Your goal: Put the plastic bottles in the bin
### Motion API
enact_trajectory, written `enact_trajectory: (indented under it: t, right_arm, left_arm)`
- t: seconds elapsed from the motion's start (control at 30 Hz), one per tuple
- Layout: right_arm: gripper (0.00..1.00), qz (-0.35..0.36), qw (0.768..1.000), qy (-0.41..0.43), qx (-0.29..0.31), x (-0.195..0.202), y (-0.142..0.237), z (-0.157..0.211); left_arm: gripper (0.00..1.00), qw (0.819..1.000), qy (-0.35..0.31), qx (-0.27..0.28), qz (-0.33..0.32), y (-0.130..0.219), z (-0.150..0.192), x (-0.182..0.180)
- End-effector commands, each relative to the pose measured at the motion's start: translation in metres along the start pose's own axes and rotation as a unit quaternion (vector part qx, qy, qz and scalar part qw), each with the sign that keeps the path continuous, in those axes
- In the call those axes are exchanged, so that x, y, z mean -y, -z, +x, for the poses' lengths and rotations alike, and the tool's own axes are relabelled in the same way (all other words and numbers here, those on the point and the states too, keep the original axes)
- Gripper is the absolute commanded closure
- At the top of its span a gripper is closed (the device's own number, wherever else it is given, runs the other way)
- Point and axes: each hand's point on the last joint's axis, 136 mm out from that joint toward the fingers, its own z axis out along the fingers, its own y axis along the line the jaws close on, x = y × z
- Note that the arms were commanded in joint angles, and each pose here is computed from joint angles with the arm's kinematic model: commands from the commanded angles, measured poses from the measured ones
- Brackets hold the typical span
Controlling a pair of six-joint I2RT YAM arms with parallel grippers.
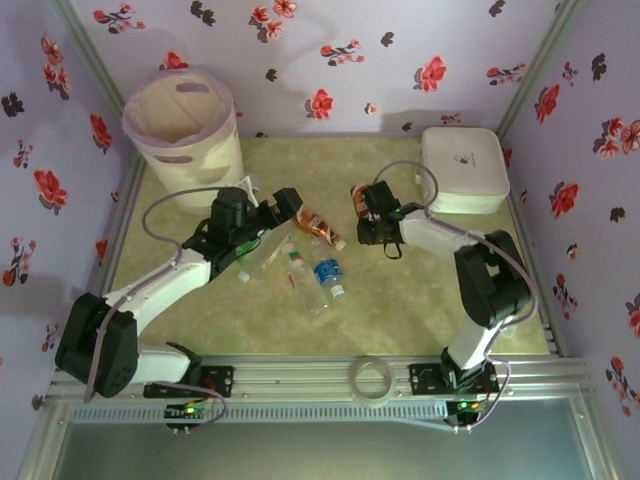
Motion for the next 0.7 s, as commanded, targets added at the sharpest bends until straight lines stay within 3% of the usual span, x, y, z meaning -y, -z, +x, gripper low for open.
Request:
enact_trajectory:
  t: [0.0,0.17,0.43,0.67]
  right_arm:
    - [0.61,-0.022,0.999,0.006,0.037,-0.005,0.035,-0.008]
    - [0.61,-0.126,0.989,0.037,0.066,-0.044,0.069,-0.003]
    - [0.61,-0.235,0.965,0.073,0.085,-0.091,0.090,-0.001]
    - [0.61,-0.280,0.951,0.090,0.093,-0.114,0.099,0.000]
  left_arm:
    - [0.00,0.997,0.010,0.016,0.071,-0.003,-0.011,0.028]
    - [0.00,0.995,-0.018,-0.005,0.101,-0.015,-0.003,0.048]
    - [0.00,0.989,-0.022,-0.059,0.133,-0.045,0.027,0.070]
    - [0.01,0.988,0.002,-0.087,0.128,-0.065,0.048,0.068]
